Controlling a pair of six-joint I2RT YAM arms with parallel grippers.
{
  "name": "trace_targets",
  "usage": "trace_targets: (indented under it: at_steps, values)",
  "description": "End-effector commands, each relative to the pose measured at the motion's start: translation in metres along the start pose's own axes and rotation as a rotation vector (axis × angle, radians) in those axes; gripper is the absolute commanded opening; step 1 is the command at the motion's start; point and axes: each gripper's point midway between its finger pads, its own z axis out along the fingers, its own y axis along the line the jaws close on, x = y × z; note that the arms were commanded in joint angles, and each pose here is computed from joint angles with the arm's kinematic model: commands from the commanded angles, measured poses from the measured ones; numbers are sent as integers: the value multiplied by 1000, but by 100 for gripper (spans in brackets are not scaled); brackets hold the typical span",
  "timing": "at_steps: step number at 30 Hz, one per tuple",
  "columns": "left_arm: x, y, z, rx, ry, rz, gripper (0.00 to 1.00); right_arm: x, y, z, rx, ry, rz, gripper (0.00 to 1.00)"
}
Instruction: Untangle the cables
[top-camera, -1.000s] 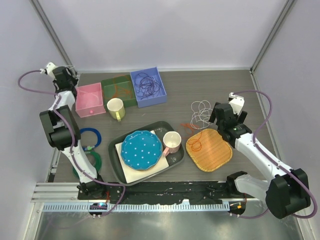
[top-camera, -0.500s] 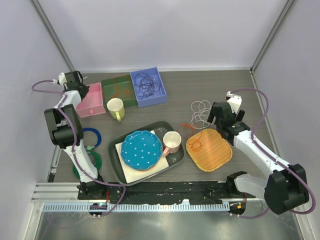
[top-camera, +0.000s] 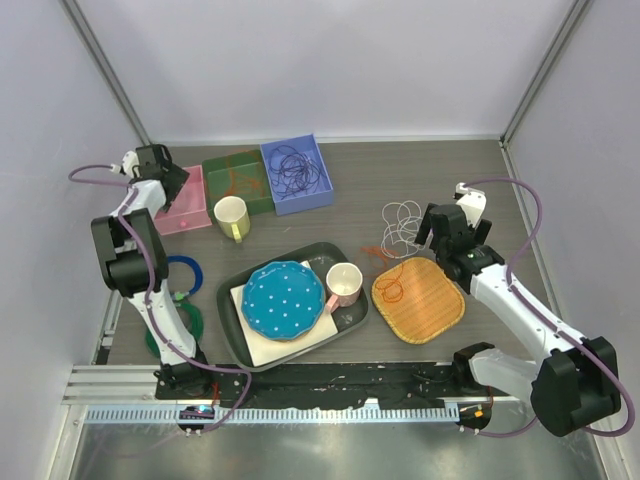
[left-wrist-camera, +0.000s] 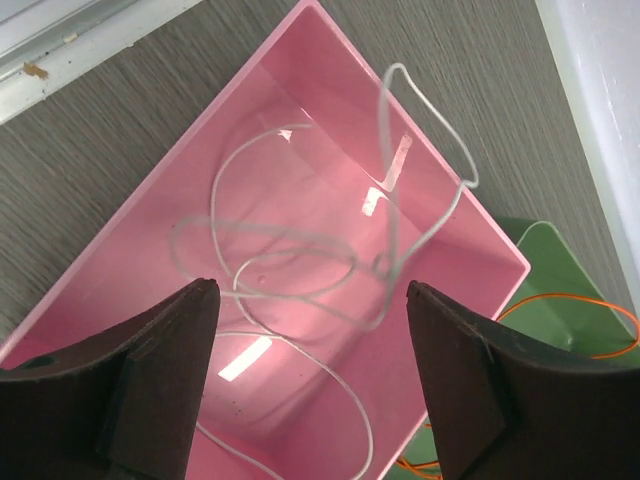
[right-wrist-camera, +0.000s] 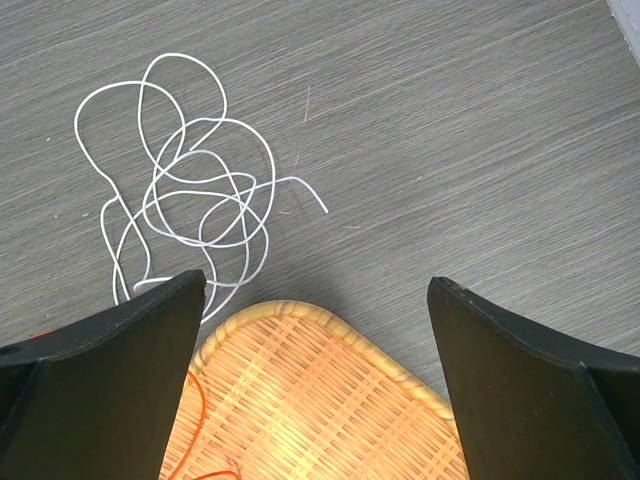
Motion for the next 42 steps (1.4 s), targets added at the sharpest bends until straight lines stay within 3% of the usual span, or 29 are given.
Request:
trace_targets:
  at_steps: [1, 10, 18, 22, 29, 36, 42]
  values:
    - [-26, -18, -32, 36, -93, 9, 83, -23, 4, -8, -19, -54, 46, 99]
    - [-39, -33, -81, 98, -150, 17, 100, -25, 3, -15, -39, -62, 62, 99]
    - [-37, -40, -115, 129, -135, 53, 100, -27, 3, -21, -62, -74, 74, 98]
    - [-40, -46, -106, 146, -157, 90, 100, -30, 2, -25, -72, -87, 84, 99]
    - [-25, -68, -49, 172, -61, 284, 78, -30, 1, -25, -67, -90, 83, 99]
    - [-20, -75, -18, 226, -93, 422, 71, -27, 0, -21, -48, -80, 74, 99]
    - [-27, -75, 5, 283, -104, 419, 60, -26, -2, -18, -29, -72, 63, 99]
